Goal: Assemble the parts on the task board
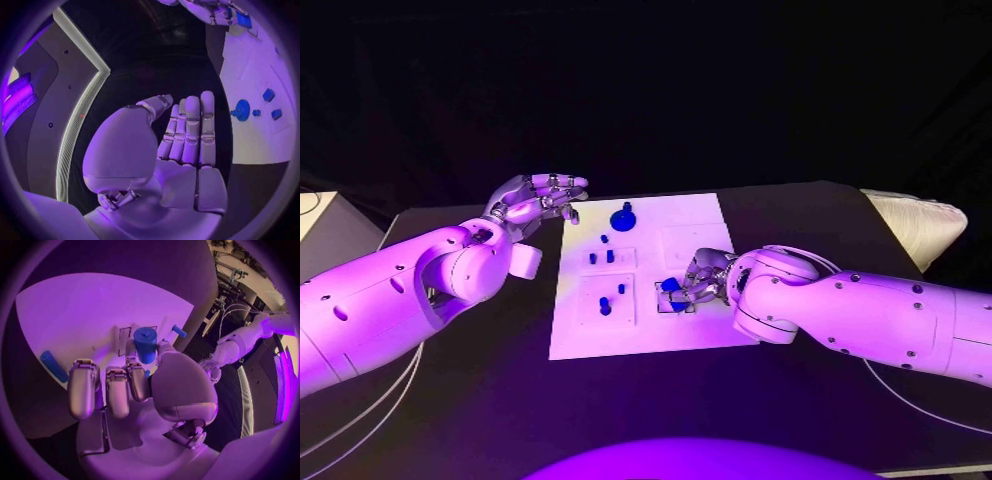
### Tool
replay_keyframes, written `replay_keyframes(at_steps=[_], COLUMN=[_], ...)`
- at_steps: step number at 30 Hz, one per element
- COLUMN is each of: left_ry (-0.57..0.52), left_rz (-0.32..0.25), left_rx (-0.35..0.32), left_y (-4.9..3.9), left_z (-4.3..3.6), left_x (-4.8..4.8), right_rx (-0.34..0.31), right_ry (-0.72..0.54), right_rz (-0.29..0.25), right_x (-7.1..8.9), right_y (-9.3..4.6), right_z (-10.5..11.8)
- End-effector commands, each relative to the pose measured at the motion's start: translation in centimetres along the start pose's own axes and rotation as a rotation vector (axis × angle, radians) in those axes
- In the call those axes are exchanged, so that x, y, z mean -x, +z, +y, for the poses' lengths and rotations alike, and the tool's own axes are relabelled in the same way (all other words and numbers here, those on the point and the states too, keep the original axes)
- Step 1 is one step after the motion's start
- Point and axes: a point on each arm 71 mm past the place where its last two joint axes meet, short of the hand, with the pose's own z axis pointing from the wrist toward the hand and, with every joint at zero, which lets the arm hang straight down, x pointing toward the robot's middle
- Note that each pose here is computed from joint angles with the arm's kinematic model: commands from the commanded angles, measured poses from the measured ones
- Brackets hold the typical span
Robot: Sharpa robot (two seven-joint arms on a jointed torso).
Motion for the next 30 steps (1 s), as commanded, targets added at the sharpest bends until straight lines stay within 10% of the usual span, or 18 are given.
replay_keyframes(at_steps=[1, 30], left_ry=[-0.010, -0.010], left_rz=[0.019, 0.020], left_rx=[-0.006, -0.003], left_y=[0.02, -0.03], left_z=[-0.09, -0.12], left_x=[-0.28, -0.26], right_rx=[0.003, 0.000], right_ry=[-0.024, -0.038], right_rz=[-0.012, -0.015], right_x=[-0.07, -0.55], right_y=[0.19, 0.69], right_z=[0.22, 0.67])
